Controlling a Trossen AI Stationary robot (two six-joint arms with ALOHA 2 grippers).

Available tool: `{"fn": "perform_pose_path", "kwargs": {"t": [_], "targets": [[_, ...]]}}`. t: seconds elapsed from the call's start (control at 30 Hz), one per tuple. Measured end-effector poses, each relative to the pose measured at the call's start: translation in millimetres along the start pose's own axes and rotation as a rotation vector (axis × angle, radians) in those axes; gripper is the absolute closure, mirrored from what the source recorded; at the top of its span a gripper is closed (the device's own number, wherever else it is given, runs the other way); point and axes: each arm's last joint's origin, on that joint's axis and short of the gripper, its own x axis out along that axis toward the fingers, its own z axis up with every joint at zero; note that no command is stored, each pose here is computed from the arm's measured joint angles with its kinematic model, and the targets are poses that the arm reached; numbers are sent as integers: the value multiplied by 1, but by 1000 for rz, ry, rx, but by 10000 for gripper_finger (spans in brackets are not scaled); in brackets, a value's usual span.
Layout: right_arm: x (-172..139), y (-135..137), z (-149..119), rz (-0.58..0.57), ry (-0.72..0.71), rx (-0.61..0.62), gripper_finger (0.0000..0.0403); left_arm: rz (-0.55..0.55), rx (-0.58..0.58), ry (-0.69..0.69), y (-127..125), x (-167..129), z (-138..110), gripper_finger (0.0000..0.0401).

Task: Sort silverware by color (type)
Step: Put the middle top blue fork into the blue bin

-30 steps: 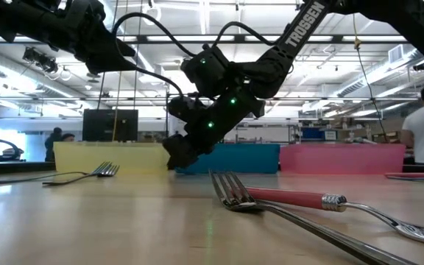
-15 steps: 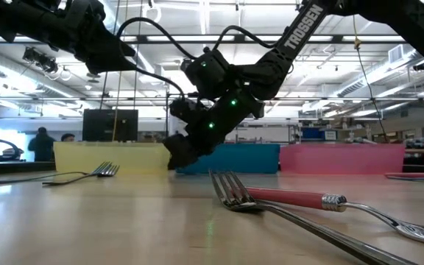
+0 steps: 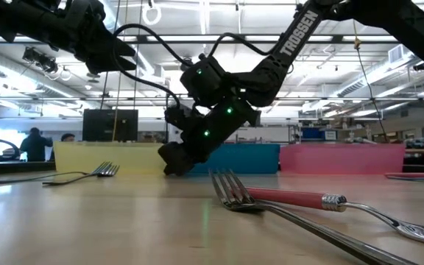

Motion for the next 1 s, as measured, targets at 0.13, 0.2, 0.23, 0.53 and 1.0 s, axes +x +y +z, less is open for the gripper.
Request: {"fn": "perform_pose_path", "kwargs": {"t": [0.13, 0.2, 0.23, 0.53, 1.0], "targets": [[0, 1, 4, -9, 4, -30, 326, 0, 0, 2, 0, 0, 0, 95], [1, 1, 6, -12, 11, -35, 335, 0, 0, 4, 0, 0, 0, 95], [1, 0, 7, -14, 16, -37, 340, 0, 0, 6, 0, 0, -1, 95], [1, -1, 5, -77, 37, -49, 389, 1, 1, 8, 0, 0, -1, 95], [-6, 7, 8, -141, 44, -114, 401, 1, 1, 8, 0, 0, -1, 95]]}}
